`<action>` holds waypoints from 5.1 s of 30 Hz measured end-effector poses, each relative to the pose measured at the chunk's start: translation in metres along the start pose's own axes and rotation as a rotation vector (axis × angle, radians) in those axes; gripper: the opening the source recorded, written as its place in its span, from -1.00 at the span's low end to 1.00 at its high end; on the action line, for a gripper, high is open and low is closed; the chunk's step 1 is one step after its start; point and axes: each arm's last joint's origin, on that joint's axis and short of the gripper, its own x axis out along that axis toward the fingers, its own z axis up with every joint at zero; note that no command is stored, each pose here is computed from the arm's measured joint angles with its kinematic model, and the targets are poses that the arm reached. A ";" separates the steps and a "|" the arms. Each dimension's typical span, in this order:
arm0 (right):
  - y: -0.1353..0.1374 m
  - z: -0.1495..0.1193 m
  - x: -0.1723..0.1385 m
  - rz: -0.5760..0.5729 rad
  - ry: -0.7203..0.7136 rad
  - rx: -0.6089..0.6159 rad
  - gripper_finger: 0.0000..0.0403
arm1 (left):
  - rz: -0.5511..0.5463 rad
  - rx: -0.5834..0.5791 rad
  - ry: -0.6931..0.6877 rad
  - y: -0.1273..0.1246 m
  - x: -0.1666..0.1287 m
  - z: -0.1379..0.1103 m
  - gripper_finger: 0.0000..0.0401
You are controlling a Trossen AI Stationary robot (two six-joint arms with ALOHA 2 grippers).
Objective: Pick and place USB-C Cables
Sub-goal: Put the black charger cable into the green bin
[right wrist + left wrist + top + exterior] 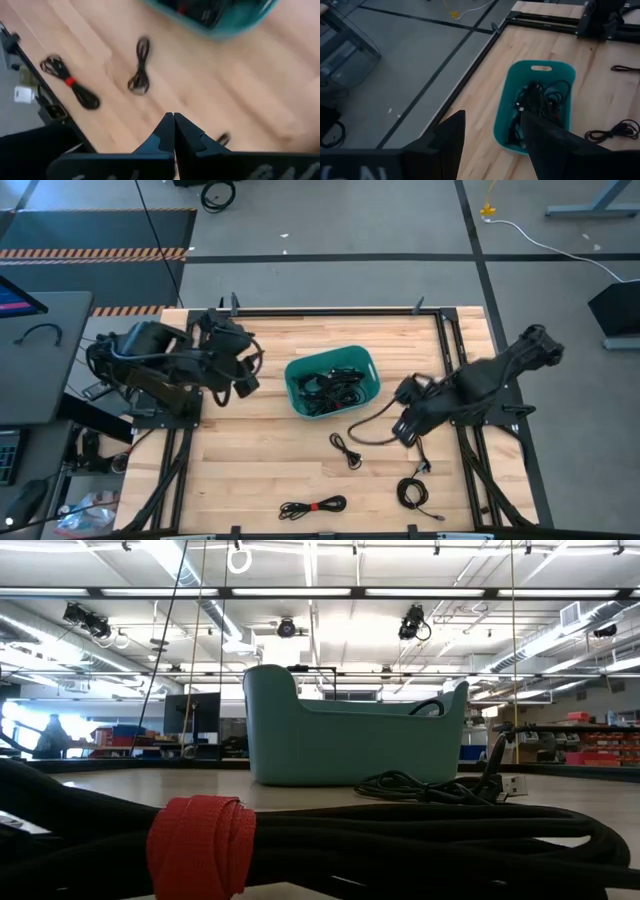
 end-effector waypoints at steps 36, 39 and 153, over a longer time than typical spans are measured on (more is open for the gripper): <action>-0.067 -0.081 0.164 -0.266 0.398 0.549 -0.03 | 0.043 0.121 -0.025 0.007 -0.003 0.001 -0.01; -0.072 -0.084 0.169 -0.271 0.397 0.549 -0.03 | 0.045 0.121 -0.026 0.007 -0.003 0.001 -0.01; -0.072 0.268 0.211 -0.026 0.379 -0.926 -0.93 | 0.044 0.136 -0.025 0.007 -0.002 0.001 -0.01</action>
